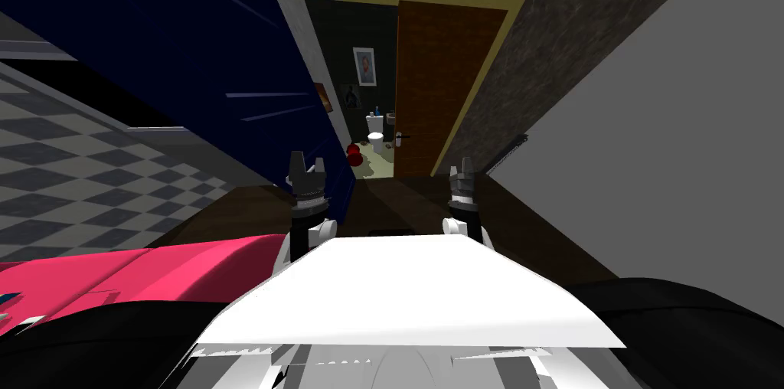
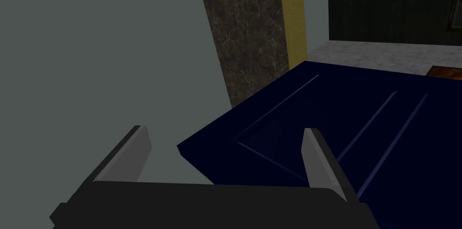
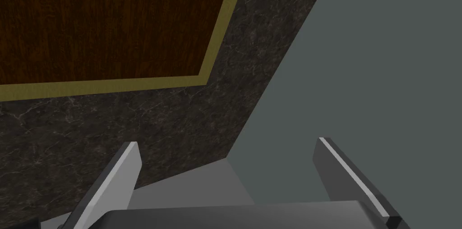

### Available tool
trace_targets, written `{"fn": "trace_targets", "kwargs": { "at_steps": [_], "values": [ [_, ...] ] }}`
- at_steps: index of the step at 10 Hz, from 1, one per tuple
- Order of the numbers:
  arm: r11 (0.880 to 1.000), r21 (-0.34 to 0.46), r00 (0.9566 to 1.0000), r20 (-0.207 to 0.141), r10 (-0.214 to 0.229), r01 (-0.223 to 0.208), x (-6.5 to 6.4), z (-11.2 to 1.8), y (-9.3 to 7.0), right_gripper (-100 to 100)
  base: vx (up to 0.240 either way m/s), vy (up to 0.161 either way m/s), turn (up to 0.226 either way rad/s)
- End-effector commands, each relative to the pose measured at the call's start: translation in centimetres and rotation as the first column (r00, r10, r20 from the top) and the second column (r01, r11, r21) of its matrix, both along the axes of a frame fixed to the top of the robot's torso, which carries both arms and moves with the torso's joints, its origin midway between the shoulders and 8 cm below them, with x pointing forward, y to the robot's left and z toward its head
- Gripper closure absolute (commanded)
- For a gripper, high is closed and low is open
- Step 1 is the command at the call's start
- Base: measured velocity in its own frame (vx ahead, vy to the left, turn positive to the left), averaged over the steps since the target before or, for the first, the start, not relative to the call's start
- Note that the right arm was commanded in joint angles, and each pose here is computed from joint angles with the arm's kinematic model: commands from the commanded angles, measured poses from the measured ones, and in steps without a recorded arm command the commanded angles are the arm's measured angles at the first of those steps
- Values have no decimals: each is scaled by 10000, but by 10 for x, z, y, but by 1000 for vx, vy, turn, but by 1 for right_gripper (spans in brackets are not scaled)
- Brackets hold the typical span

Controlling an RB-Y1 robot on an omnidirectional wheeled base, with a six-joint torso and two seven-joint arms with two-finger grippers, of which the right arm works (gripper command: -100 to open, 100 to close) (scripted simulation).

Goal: Pull the door open

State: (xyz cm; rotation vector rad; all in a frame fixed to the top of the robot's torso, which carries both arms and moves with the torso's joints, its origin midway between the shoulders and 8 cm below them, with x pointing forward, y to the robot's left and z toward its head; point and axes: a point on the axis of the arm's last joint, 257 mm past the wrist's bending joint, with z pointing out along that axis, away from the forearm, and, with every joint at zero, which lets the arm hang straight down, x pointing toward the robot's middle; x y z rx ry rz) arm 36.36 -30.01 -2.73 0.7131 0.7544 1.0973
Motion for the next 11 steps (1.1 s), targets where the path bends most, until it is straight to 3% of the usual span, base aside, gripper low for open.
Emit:
{"fn": "trace_targets", "kwargs": {
  "at_steps": [1,2,6,9,11],
  "values": [
    [9999,32,9998,-143,119,-119,5,-7,0,-100,1,-57,31],
    [9999,32,9998,-143,119,-119,5,-7,0,-100,141,23,7],
    [9988,170,9972,-591,460,-451,19,-29,1,-100,197,32,18],
    [9970,328,9924,-989,733,-704,31,-49,0,-100,185,21,31],
    [9947,497,9861,-1357,962,-902,41,-67,-1,-100,153,17,35]
  ]
}}
